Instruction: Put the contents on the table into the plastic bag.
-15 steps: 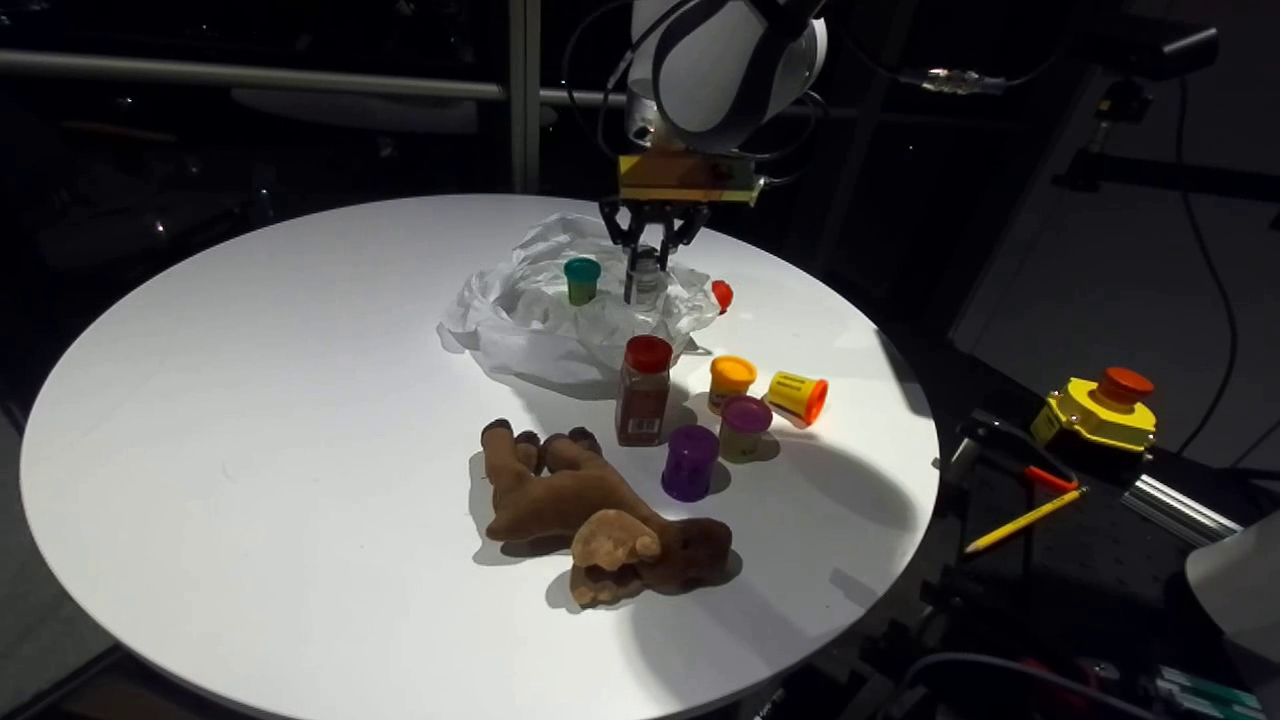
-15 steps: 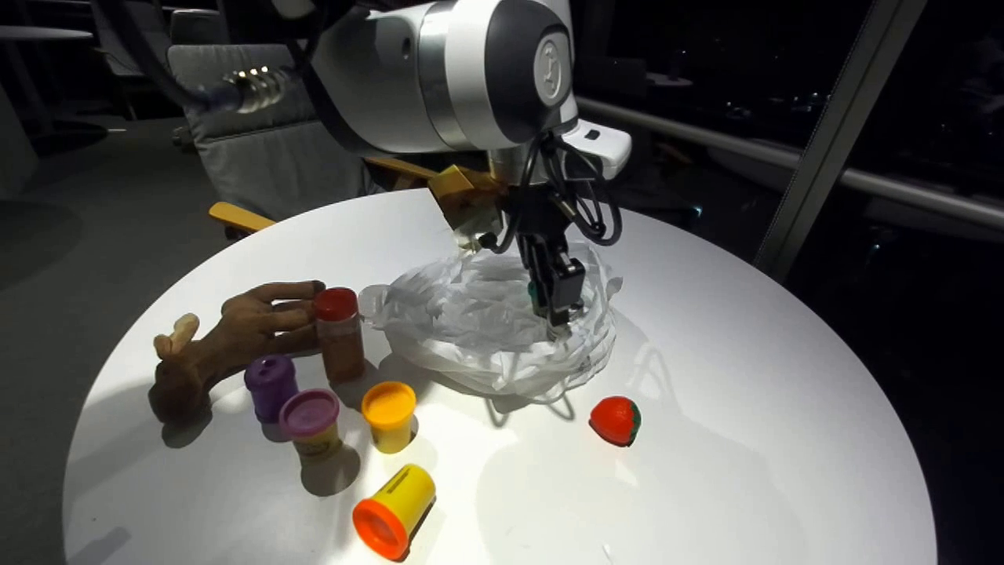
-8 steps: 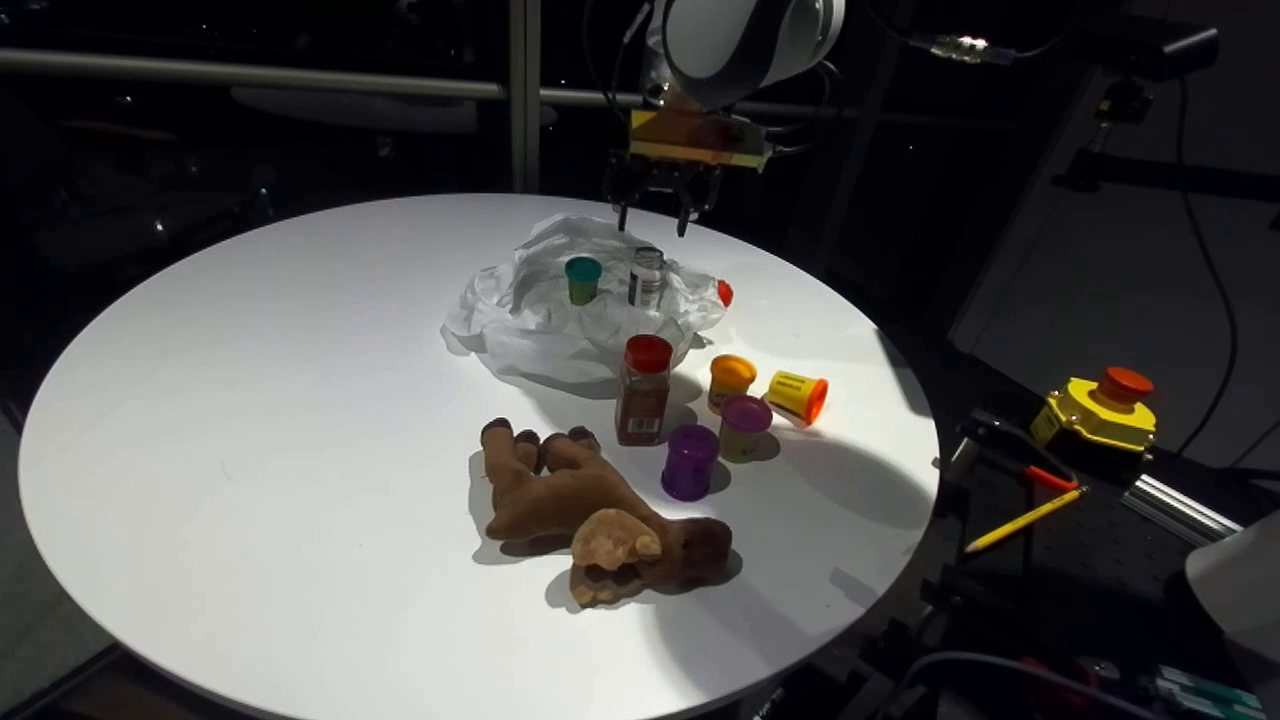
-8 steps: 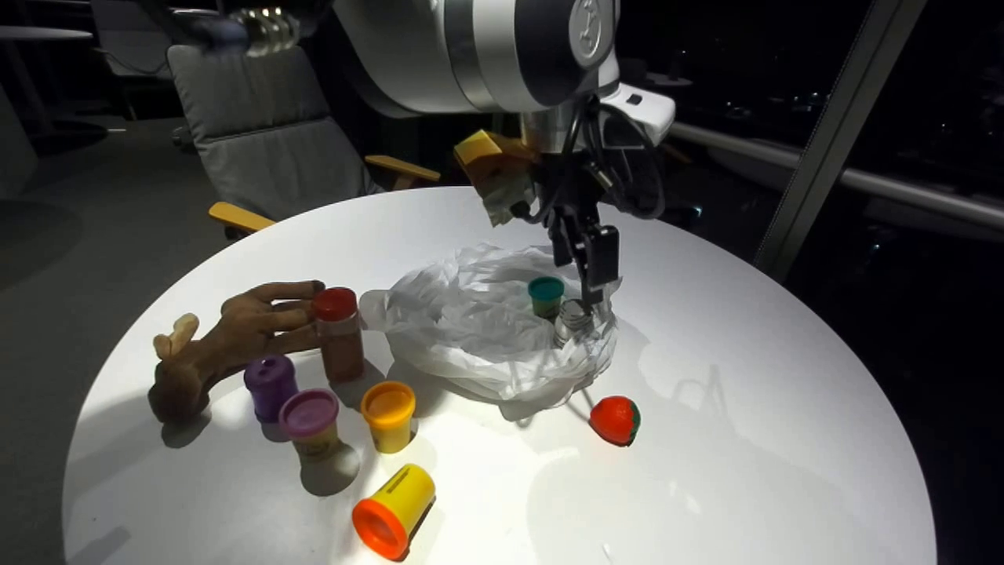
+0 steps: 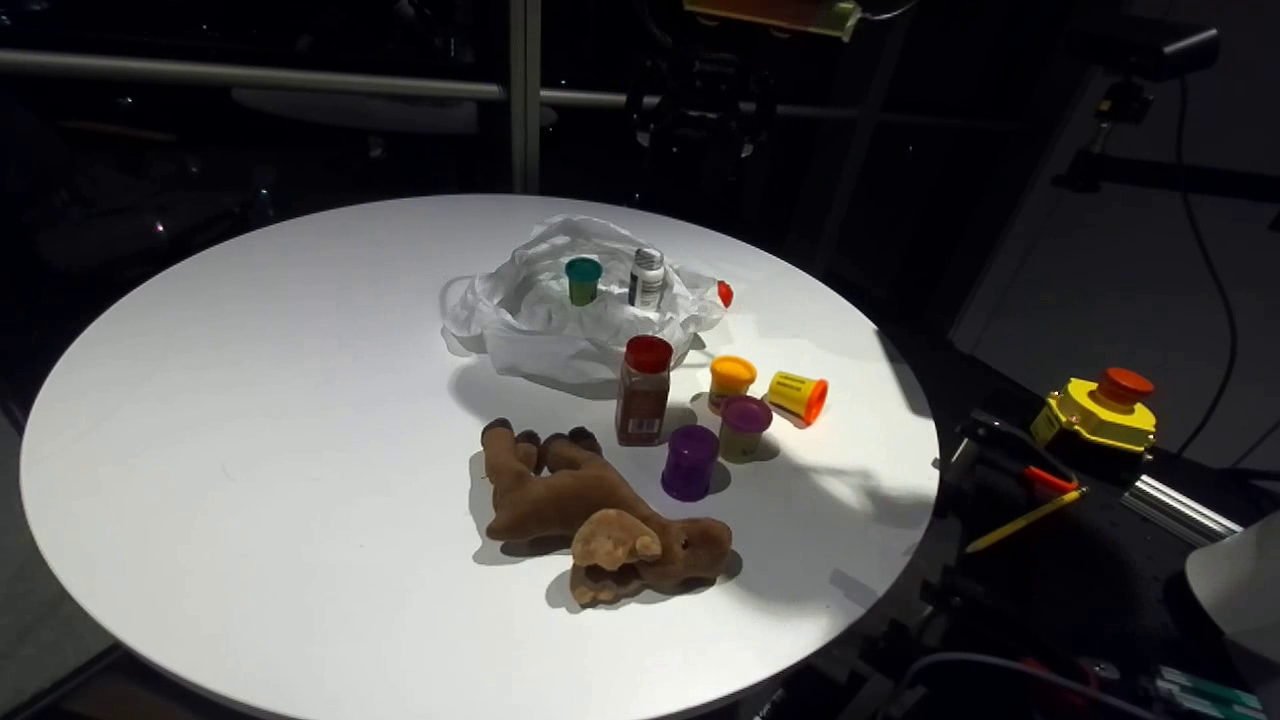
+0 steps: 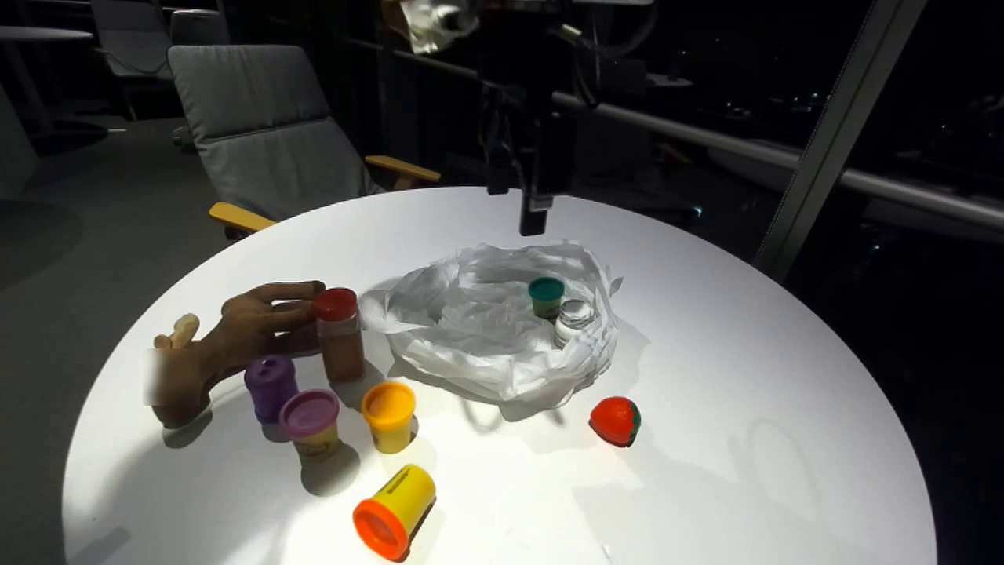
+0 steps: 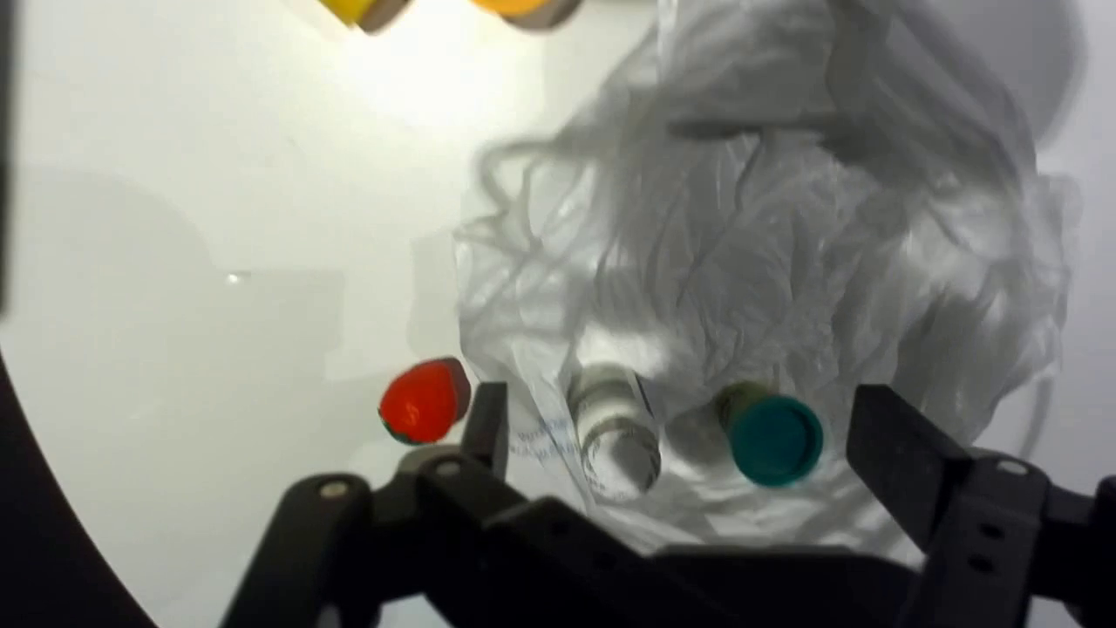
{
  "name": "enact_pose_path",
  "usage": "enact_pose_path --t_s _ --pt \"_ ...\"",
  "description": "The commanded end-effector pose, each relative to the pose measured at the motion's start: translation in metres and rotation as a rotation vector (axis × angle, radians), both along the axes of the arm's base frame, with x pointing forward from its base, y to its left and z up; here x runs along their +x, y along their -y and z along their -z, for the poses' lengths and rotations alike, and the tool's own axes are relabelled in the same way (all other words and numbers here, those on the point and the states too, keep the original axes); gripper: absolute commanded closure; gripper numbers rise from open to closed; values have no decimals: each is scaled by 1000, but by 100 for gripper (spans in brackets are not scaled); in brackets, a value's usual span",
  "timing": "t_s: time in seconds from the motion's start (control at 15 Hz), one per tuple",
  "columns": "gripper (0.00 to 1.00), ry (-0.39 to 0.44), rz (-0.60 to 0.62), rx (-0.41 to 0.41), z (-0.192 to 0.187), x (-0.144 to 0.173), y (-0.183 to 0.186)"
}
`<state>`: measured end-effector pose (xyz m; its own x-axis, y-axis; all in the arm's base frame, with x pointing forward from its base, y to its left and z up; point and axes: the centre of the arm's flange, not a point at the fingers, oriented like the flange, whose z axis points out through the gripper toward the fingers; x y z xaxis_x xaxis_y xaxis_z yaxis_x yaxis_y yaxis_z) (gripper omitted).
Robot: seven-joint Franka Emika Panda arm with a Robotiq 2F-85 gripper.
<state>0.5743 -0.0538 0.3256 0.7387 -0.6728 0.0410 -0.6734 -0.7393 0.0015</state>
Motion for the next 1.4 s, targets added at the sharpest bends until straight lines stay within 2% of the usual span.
enact_pose_path --t_s 0.0,0.07,0.27,0.53,0.73,1.0,1.33 --pt "0 -136 -101 102 -17 -69 -23" --pt "0 -91 -50 43 -4 -31 -15" --pt "0 -135 -94 77 -6 -57 -27" --pt "0 -140 -102 80 -5 -61 -26" --pt "0 -106 -92 49 24 -63 -36" --pt "0 -59 -82 -30 61 -84 -54" --pt "0 -62 -139 -87 89 -116 -62"
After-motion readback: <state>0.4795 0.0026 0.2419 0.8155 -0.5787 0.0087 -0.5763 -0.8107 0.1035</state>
